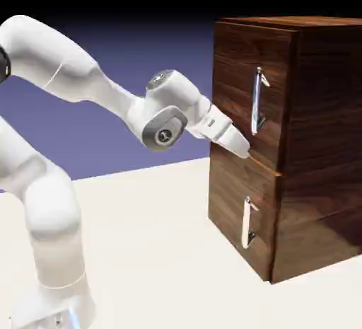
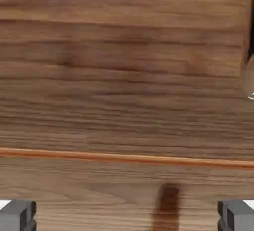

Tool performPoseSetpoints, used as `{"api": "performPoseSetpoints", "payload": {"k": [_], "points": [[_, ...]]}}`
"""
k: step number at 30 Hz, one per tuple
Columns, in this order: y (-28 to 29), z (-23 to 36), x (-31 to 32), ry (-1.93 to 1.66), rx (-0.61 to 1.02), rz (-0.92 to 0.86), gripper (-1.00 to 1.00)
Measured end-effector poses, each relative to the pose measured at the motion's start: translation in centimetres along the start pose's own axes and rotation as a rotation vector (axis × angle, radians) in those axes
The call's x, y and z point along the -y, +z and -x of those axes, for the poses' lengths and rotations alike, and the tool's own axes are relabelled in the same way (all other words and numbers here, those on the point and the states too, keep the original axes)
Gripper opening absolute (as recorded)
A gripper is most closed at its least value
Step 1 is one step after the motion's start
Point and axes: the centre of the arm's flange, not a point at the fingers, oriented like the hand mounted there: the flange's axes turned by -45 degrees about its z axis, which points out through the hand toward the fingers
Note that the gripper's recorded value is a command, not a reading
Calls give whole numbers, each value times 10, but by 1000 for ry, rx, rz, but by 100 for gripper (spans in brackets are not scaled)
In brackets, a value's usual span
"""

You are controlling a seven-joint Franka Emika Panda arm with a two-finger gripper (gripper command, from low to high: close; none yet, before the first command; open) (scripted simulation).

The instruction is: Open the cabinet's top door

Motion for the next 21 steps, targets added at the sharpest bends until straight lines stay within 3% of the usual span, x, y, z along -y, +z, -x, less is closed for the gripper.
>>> {"api": "performPoseSetpoints", "payload": {"k": [21], "points": [[-61, -27, 27, -55, -204, 31, 100]]}}
